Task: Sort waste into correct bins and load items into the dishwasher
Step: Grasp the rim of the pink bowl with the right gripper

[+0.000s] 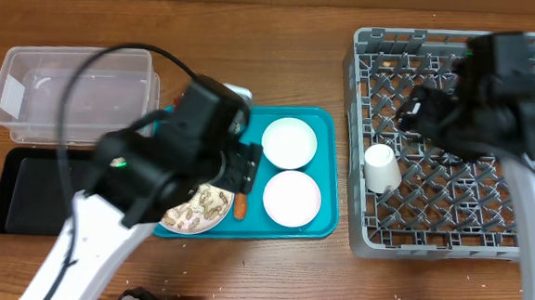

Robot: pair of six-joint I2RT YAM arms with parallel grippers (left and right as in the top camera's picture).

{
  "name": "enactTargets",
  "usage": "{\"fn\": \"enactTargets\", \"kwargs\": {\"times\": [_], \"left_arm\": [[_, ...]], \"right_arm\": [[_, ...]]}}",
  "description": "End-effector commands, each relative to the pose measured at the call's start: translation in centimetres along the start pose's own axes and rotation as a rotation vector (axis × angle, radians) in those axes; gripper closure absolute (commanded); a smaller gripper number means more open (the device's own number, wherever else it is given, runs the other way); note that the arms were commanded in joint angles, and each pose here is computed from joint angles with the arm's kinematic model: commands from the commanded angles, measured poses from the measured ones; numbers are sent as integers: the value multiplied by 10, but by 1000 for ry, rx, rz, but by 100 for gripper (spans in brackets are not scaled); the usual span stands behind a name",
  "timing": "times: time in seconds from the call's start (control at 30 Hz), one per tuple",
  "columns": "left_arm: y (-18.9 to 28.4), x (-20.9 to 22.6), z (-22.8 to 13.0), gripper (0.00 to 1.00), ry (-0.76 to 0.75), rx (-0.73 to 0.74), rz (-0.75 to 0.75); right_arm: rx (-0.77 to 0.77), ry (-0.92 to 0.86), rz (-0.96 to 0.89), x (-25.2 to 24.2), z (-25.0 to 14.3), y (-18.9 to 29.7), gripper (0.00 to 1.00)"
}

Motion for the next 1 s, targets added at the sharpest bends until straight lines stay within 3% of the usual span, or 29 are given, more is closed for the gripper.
{"fn": "enactTargets", "kwargs": {"times": [0.0,0.17,0.27,0.43,0.53,0.63,0.8,0.9,0.97], "left_arm": [[-54,-7,-32,24,-5,163,28],[-121,-31,-66,25,-46,257,-46],[-150,-37,-75,35,-62,284,-43],[-161,-34,-77,44,-2,321,-15],[-132,-22,-56,44,76,280,3],[-74,7,-18,42,162,148,62],[26,50,18,21,302,-96,106],[70,69,16,1,368,-192,136],[90,77,9,0,393,-241,154]], "right_arm": [[-148,22,125,5,-9,65,9],[-210,32,166,-8,-33,101,4],[-209,31,166,-14,-43,107,4],[-71,128,192,-10,-66,95,11],[85,193,190,-5,-86,68,16],[225,258,155,2,-108,27,19],[370,312,92,16,-151,-45,19],[399,322,23,16,-167,-88,19],[400,346,-18,16,-174,-115,22]]}}
Point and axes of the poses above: each gripper's point midway between its finger pads, its own y axis back along the fingers, its own x axis along the line the jaws close on, z = x × y, the point moved 2 cm from there along y, back along the fingers, and after that the axes turned 10 degrees about -y, right-handed, at the moved point
